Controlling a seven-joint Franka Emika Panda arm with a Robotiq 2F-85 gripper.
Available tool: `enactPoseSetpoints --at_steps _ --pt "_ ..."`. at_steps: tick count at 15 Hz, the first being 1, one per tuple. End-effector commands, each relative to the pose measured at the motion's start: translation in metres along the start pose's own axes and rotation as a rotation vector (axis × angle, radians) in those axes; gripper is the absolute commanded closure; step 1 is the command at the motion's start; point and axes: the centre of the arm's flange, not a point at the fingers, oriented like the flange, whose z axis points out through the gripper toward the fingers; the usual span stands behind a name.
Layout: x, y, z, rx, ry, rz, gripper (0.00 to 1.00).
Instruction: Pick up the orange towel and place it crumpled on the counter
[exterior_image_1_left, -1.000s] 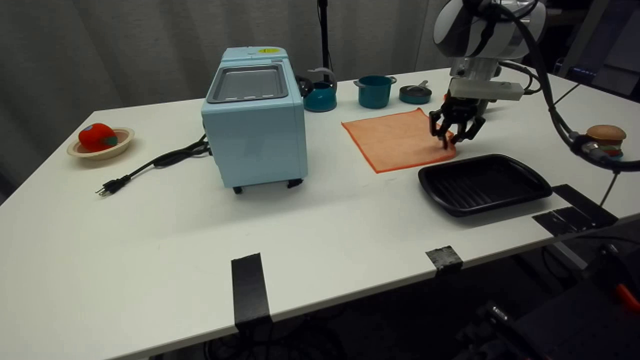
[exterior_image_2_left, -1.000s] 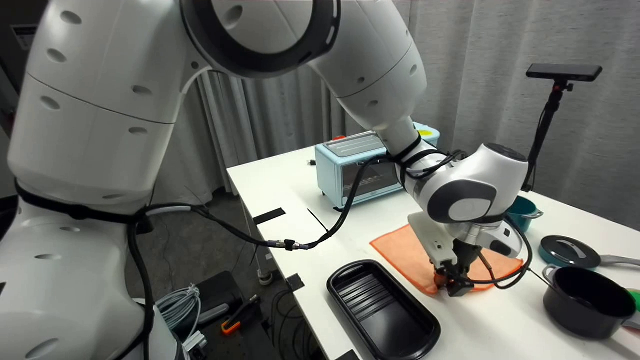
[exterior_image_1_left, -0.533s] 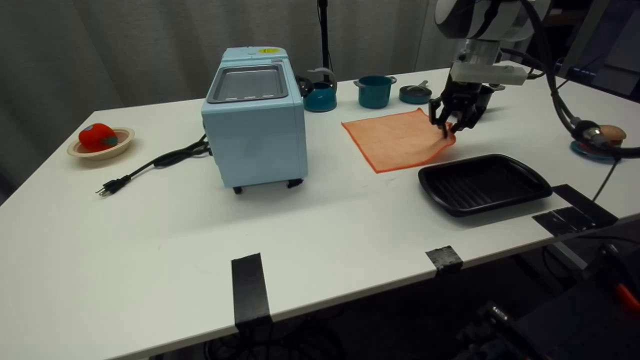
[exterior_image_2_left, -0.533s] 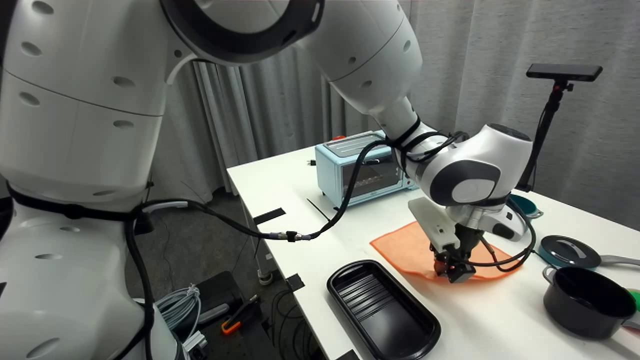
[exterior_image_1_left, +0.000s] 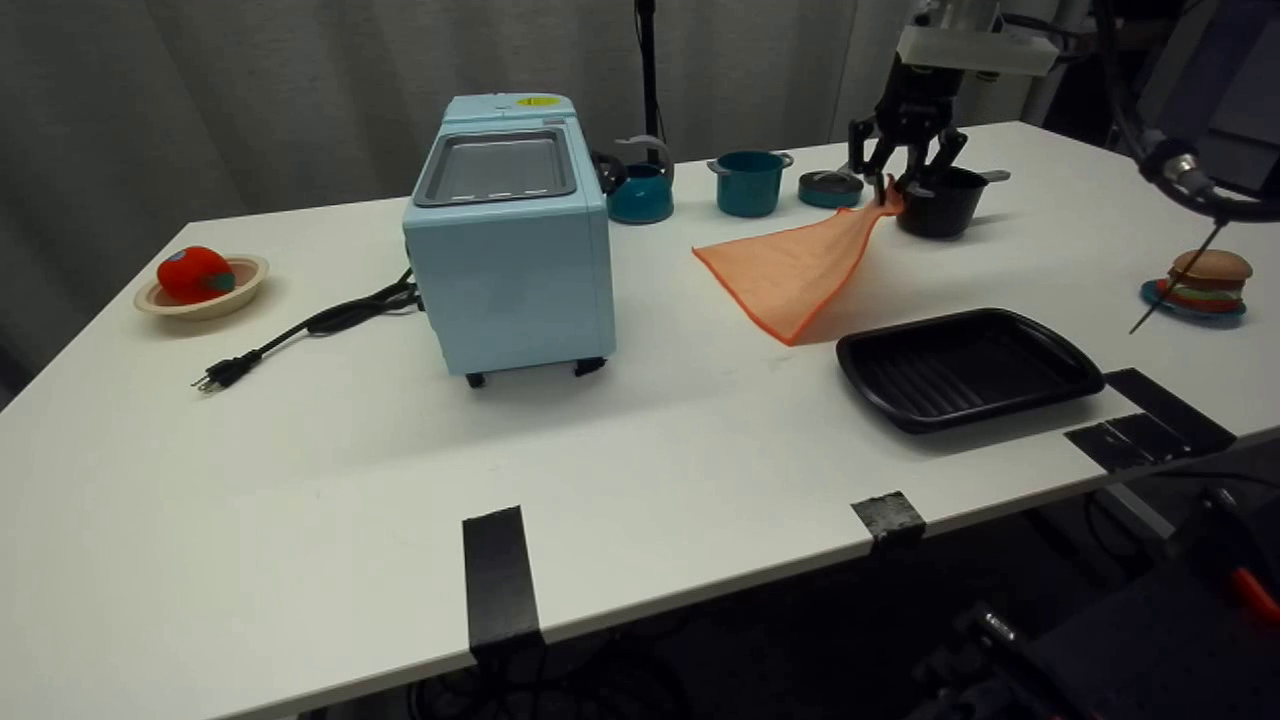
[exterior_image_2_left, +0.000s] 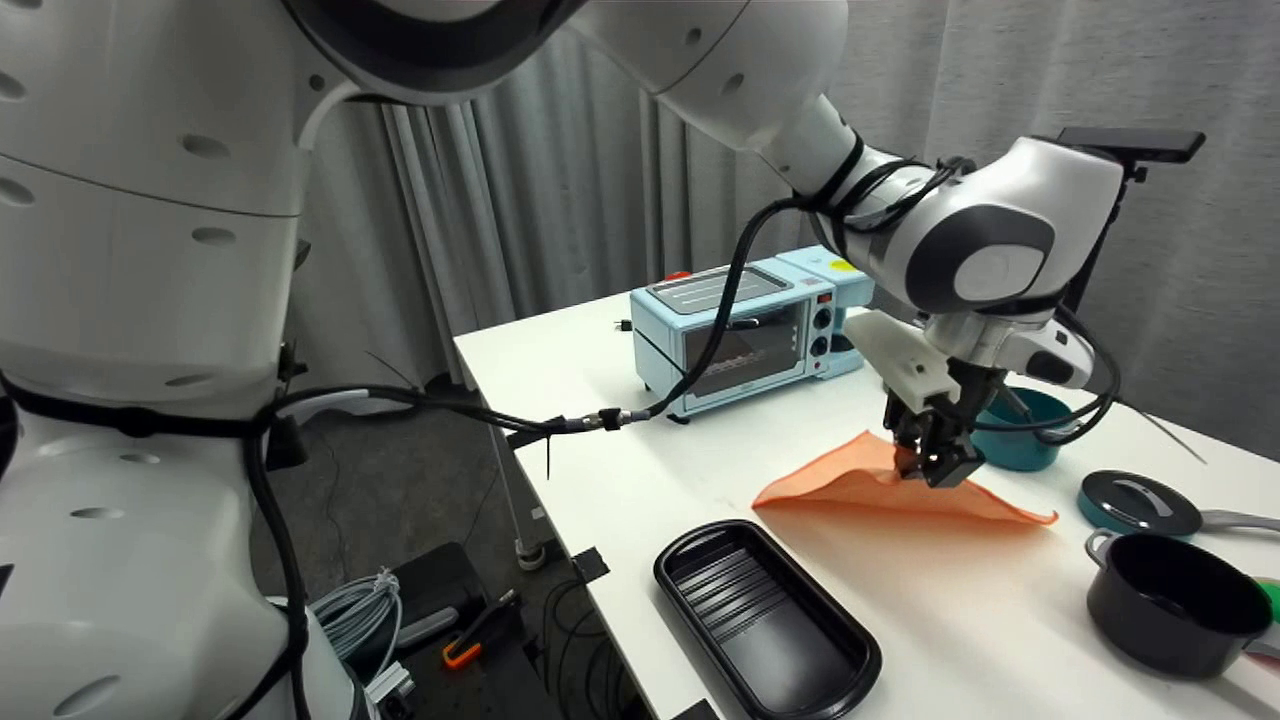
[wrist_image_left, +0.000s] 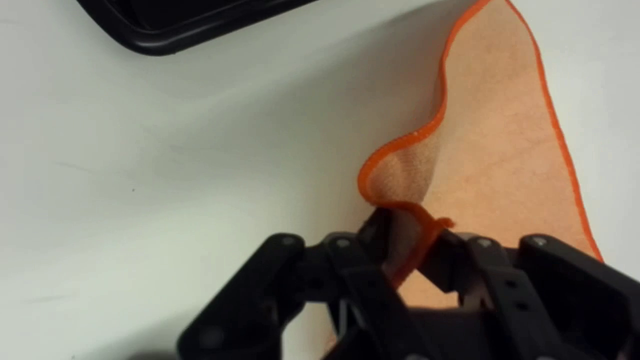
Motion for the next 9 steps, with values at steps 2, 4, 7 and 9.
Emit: enactPoseSetpoints --at_steps 2,4,7,9 --pt "0.03 -0.017 -0.047 0.025 0.045 0.063 0.97" --pt "0.038 -0.02 -0.061 0.048 0.041 0.086 0.97" --pt "0.043 -0.025 -0.077 0.047 0.072 0.09 0.97" --pt "0.049 -0.028 -0.081 0.029 0.115 0.088 0.97"
